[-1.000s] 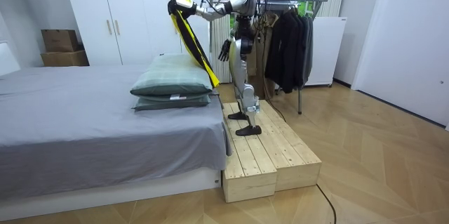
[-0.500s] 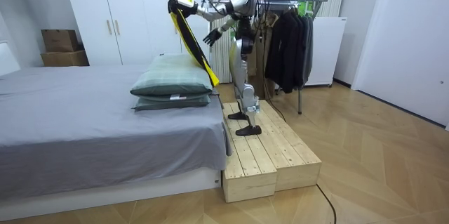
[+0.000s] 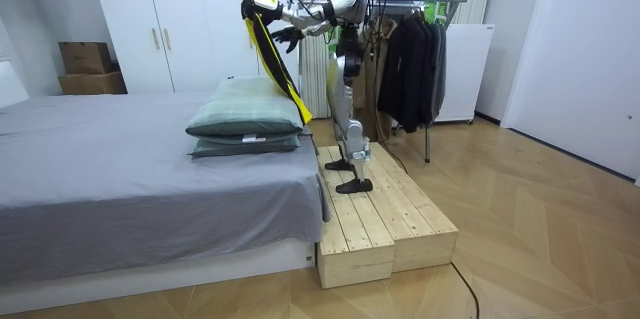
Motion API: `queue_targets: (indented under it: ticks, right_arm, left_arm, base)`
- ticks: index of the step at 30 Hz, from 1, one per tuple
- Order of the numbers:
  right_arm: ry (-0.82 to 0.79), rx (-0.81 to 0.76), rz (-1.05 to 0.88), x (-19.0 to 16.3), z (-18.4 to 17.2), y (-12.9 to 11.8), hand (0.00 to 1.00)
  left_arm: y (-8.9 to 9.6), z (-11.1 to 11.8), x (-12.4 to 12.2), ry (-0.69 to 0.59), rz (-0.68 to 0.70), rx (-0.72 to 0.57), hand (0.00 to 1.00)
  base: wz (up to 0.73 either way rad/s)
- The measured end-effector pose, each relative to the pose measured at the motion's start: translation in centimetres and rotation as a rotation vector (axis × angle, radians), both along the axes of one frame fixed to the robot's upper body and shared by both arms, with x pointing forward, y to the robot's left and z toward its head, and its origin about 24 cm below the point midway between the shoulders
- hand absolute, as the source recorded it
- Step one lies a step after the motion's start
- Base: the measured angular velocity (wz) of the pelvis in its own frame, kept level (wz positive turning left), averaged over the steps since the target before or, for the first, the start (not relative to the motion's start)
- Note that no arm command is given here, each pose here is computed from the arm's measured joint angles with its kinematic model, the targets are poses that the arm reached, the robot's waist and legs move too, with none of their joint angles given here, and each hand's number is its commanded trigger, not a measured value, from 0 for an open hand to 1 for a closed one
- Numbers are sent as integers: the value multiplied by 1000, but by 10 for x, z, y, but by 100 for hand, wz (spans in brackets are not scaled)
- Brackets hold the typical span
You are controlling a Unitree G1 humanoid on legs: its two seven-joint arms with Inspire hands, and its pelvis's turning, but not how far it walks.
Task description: Hang clothes
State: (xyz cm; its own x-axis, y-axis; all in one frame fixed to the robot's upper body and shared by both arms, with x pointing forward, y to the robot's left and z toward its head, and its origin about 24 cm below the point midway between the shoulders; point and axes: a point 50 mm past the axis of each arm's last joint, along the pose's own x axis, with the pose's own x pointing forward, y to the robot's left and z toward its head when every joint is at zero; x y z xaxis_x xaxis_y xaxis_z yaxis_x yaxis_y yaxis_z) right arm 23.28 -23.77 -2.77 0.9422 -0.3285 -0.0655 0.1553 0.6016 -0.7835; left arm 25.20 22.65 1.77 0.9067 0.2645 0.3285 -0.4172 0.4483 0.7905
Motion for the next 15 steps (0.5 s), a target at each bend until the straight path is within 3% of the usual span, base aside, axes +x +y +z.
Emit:
queue_targets:
  ticks: [10,15]
  right_arm:
    - [-87,-65,43,6,15,10,0]
    - [-105,-69,108,9,17,26,0]
  left_arm:
    - [-3,6,3,11,-10,1,100]
    - [-4,4,3,25,-5,-6,100]
  base:
    - [4]
    - [0]
